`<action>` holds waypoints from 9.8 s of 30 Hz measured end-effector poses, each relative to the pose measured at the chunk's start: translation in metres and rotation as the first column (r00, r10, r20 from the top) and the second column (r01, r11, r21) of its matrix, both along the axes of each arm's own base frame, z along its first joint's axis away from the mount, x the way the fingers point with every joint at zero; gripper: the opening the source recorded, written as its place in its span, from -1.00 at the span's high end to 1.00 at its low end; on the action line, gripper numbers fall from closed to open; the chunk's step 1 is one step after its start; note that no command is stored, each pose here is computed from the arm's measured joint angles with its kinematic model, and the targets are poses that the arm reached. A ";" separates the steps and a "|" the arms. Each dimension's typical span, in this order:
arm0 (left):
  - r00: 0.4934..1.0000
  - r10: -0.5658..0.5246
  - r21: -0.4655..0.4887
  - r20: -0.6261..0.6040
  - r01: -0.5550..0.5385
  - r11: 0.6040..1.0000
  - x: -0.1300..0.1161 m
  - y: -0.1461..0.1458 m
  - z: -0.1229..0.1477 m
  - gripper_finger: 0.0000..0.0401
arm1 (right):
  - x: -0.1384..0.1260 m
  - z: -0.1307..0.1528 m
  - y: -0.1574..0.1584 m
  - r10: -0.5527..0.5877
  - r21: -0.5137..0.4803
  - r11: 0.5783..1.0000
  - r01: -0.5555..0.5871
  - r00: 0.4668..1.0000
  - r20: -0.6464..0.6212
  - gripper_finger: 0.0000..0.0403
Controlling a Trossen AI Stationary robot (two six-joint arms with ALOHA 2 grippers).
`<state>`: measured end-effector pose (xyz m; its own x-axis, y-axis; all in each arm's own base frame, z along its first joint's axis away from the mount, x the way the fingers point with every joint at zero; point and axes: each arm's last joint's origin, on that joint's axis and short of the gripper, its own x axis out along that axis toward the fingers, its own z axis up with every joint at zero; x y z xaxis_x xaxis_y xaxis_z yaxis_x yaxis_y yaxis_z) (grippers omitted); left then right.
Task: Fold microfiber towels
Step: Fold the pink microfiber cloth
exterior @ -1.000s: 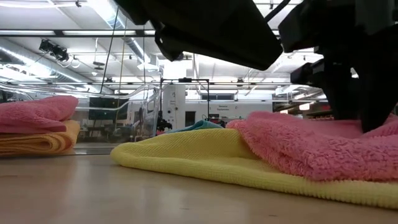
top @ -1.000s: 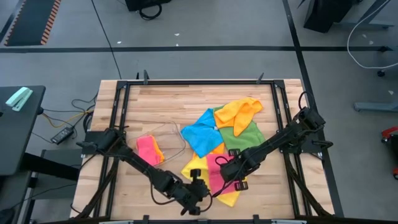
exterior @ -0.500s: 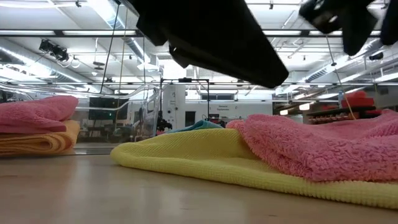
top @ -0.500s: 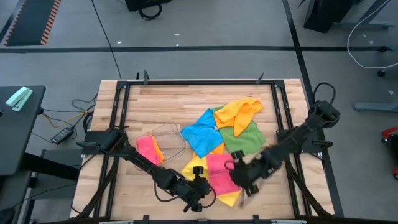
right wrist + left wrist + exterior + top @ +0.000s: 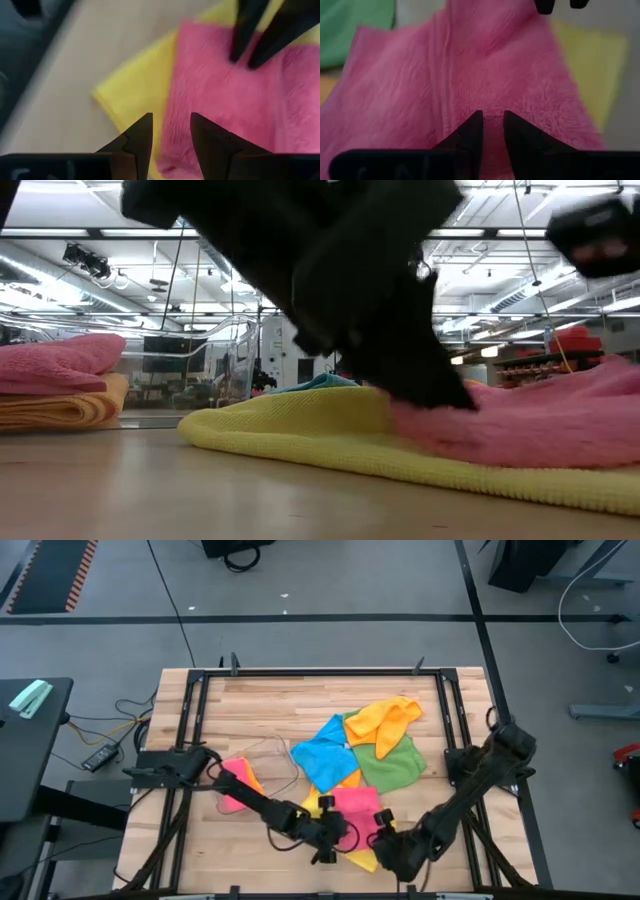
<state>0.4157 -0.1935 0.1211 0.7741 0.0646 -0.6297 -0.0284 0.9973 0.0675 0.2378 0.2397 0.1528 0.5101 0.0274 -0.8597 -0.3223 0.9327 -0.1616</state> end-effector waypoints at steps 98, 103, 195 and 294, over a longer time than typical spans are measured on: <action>0.992 -0.057 -0.104 -0.112 0.045 0.994 -0.008 -0.002 0.001 0.50 | 0.018 0.006 0.008 -0.079 -0.072 0.994 0.082 0.996 0.044 0.19; 0.990 -0.091 -0.121 -0.106 0.078 0.990 -0.011 -0.005 0.010 0.44 | 0.021 0.005 0.000 -0.133 -0.079 0.988 0.135 0.991 0.032 0.05; 0.886 -0.405 -0.078 -0.228 0.398 0.914 0.005 0.060 0.066 0.95 | 0.008 0.027 -0.150 -0.136 0.290 0.952 0.094 0.983 0.126 0.08; 0.936 -0.308 -0.167 -0.170 0.281 0.945 -0.011 0.000 0.060 0.24 | 0.008 0.023 -0.073 -0.291 0.274 0.923 0.270 0.956 0.039 0.14</action>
<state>0.4046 -0.1932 0.1814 0.6090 -0.2458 -0.7541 0.2675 0.9587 -0.0964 0.2460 0.1665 0.1761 0.5943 0.0931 -0.7988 -0.0376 0.9954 0.0881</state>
